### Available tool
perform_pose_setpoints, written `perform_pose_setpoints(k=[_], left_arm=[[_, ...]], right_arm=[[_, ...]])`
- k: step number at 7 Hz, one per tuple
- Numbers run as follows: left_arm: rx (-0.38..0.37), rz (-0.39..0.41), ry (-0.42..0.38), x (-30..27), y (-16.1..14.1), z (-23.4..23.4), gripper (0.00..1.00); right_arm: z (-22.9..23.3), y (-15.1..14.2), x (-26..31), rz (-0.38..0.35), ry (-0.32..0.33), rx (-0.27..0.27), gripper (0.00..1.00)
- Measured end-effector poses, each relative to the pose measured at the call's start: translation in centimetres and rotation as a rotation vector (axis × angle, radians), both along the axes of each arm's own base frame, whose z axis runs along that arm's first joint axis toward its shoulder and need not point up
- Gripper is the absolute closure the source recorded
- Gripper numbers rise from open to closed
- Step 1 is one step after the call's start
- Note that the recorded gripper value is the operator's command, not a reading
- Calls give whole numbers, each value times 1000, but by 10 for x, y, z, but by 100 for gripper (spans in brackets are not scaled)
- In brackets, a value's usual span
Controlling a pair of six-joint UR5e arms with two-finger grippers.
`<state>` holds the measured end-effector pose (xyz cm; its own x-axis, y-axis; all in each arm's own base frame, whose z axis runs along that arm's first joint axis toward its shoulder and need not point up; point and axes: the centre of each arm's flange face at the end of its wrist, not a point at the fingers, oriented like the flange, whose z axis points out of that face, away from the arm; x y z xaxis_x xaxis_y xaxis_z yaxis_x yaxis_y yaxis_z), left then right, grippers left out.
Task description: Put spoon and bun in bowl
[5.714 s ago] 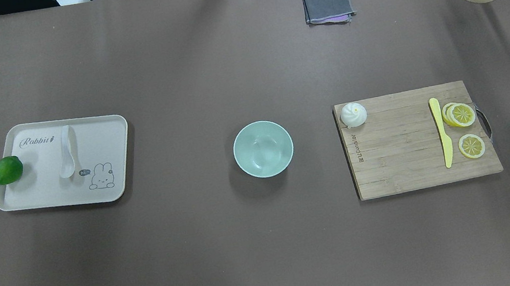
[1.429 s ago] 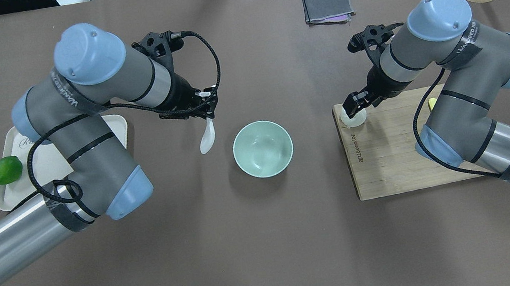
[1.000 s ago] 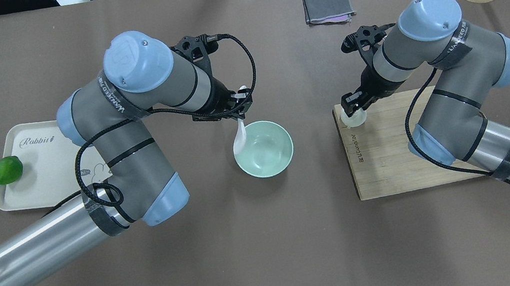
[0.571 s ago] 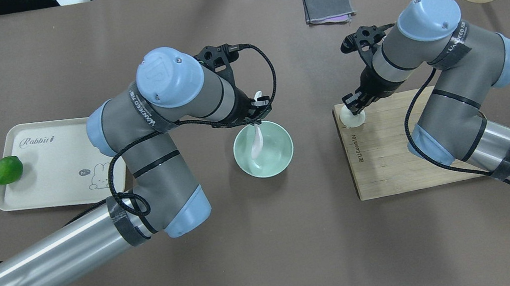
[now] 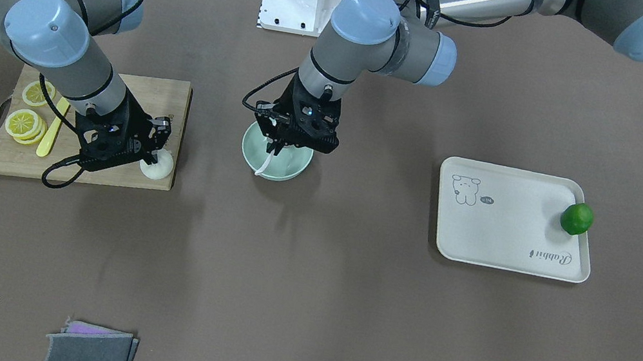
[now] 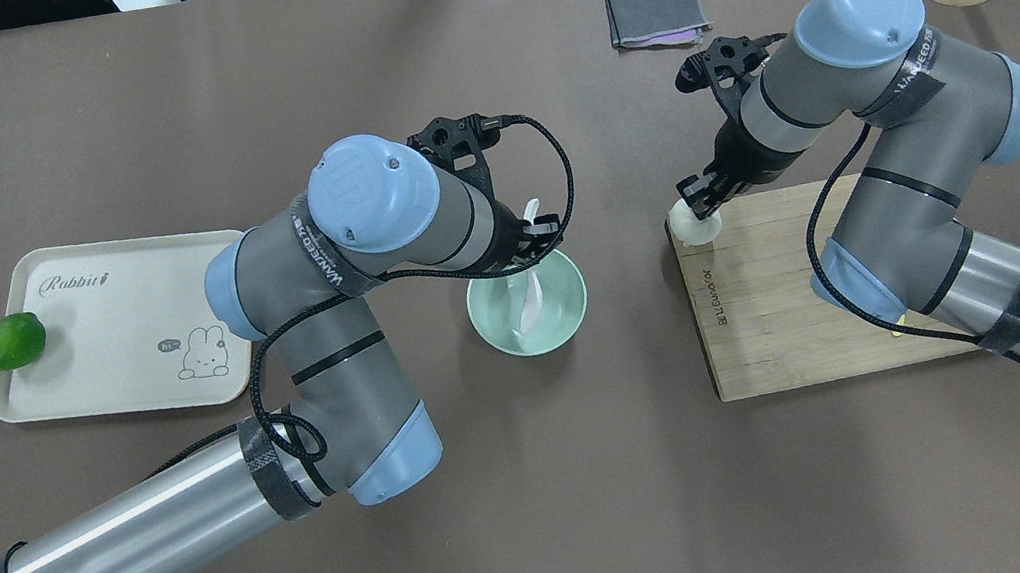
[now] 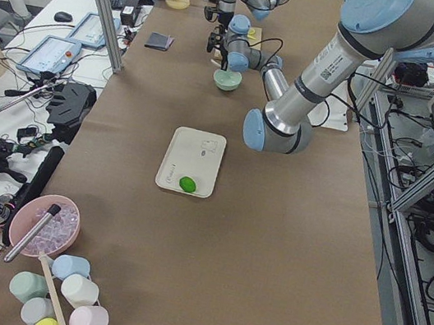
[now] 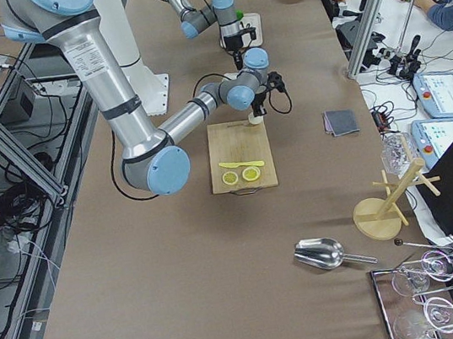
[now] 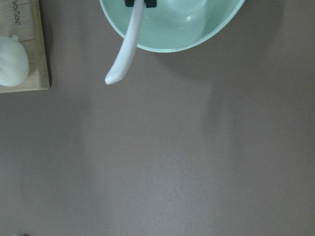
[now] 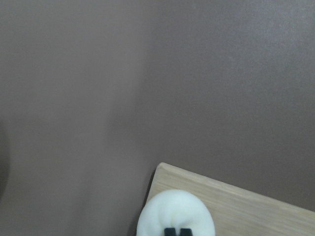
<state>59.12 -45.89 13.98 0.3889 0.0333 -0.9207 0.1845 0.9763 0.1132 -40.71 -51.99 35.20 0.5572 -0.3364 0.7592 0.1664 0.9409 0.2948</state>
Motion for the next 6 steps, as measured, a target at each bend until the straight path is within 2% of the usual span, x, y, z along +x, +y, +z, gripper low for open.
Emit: perform_pose_setpoints(k=[3, 4, 6], left_arm=[[9, -23, 25, -12, 3, -4, 2], [27, -22, 33, -37, 5, 8, 2], [89, 47, 11, -127, 5, 71, 2]], right_arm=[[-28, -4, 4, 20, -35, 12, 100], [-45, -4, -3, 41, -56, -10, 100], [-89, 9, -32, 71, -106, -64, 100]])
